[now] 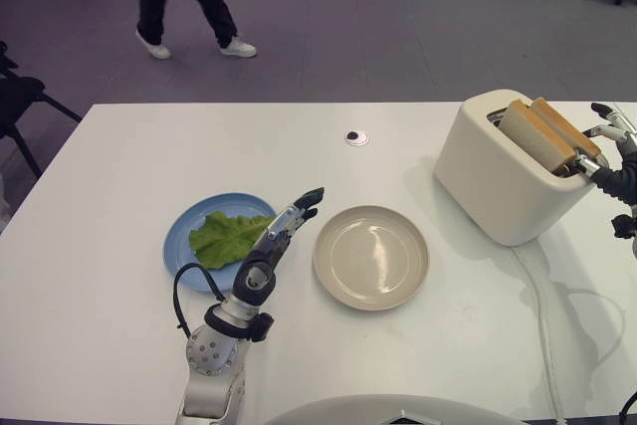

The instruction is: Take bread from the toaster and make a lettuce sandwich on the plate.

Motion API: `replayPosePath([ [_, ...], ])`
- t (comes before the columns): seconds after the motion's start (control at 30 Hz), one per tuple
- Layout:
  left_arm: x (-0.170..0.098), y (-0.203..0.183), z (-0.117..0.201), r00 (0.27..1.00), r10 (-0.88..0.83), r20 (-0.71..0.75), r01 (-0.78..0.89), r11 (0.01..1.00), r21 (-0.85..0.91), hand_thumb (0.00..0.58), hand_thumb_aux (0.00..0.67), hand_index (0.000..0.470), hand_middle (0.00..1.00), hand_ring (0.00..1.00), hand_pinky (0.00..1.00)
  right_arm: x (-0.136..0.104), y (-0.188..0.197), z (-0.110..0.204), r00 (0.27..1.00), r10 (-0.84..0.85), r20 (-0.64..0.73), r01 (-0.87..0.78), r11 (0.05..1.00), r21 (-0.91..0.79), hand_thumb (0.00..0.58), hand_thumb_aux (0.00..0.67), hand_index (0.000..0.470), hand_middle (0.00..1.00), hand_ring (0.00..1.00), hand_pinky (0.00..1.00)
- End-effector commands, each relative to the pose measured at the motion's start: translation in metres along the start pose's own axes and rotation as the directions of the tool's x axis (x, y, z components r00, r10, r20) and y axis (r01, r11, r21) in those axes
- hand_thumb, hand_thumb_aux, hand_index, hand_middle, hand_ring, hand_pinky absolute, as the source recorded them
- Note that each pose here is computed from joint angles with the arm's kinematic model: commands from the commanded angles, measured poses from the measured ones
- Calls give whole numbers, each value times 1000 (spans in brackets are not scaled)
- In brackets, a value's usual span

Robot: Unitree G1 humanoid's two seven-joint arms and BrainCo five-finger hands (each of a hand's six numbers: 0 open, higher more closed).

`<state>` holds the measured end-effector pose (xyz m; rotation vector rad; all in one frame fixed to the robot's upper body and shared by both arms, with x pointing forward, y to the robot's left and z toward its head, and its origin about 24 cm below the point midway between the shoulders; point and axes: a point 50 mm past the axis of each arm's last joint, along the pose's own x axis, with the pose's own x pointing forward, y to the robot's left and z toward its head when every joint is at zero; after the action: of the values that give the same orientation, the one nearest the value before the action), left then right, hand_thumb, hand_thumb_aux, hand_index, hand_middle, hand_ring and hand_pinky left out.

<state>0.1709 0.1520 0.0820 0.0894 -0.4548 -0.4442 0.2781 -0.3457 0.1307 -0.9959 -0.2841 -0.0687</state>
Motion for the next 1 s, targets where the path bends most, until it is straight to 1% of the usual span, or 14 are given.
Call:
replayPosePath([
  [0.03, -1, 1, 1, 1000, -3, -6, 3, 1000, 1, 0, 0, 0, 0, 0, 0, 5, 4, 0, 999, 0, -32, 1, 999, 34, 580, 670, 470, 0, 0, 0],
  [0.1, -1, 2, 1, 1000, 1, -1, -1, 1000, -3, 0, 0, 0, 0, 0, 0, 11, -7, 7, 998, -58, -13, 58, 996, 60, 580, 670, 470, 0, 0, 0],
  [0.17, -1, 3, 1, 1000, 7, 2, -7, 1000, -8, 0, 0, 0, 0, 0, 0, 19, -26, 21, 989, -142, 48, 138, 986, 93, 580, 670, 470, 0, 0, 0],
  [0.3, 0, 4, 0, 1000, 14, 4, -14, 1000, -12, 0, 0, 0, 0, 0, 0, 26, -78, 59, 922, -339, 190, 305, 934, 186, 580, 670, 470, 0, 0, 0],
  [0.37, 0, 4, 1, 1000, 19, 6, -19, 1000, -15, 0, 0, 0, 0, 0, 0, 24, -94, 77, 885, -393, 249, 333, 909, 251, 580, 670, 470, 0, 0, 0],
  [0.4, 0, 5, 1, 1000, 21, 6, -21, 1000, -16, 0, 0, 0, 0, 0, 0, 22, -96, 88, 875, -390, 286, 316, 909, 273, 580, 670, 470, 0, 0, 0],
  [0.47, 0, 4, 1, 1000, 25, 7, -25, 999, -20, 0, 0, 0, 0, 0, 0, 18, -86, 109, 866, -338, 368, 237, 927, 291, 580, 670, 470, 0, 0, 0],
  [0.53, 1, 5, 1, 1000, 28, 9, -28, 999, -23, 0, 0, 0, 0, 0, 0, 14, -68, 132, 856, -249, 453, 122, 949, 292, 580, 670, 470, 0, 0, 0],
  [0.6, 1, 5, 1, 999, 33, 11, -32, 999, -26, 0, 0, 0, 0, 0, 0, 8, -46, 155, 829, -145, 541, -7, 963, 270, 580, 670, 470, 0, 0, 0],
  [0.67, 1, 6, 1, 999, 36, 12, -35, 999, -28, 0, 0, 0, 0, 0, 0, 4, -28, 170, 803, -66, 593, -90, 969, 230, 580, 670, 470, 0, 0, 0],
  [0.77, 1, 6, 1, 999, 39, 13, -39, 999, -32, 0, 0, 0, 0, 0, 0, 1, 0, 182, 781, 26, 624, -175, 968, 178, 580, 670, 470, 0, 0, 0],
  [0.83, 1, 6, 1, 999, 41, 13, -41, 999, -35, 0, 0, 0, 0, 0, 0, 1, 23, 186, 777, 98, 622, -229, 964, 134, 580, 670, 470, 0, 0, 0],
  [0.93, 1, 7, 1, 999, 46, 13, -45, 998, -38, 0, 0, 0, 0, 0, 0, 2, 68, 188, 766, 240, 596, -308, 951, 13, 580, 670, 470, 0, 0, 0],
  [1.0, 1, 7, 1, 999, 47, 13, -46, 998, -39, 0, 0, 0, 0, 0, 0, 5, 95, 185, 761, 311, 569, -328, 942, -76, 580, 670, 470, 0, 0, 0],
])
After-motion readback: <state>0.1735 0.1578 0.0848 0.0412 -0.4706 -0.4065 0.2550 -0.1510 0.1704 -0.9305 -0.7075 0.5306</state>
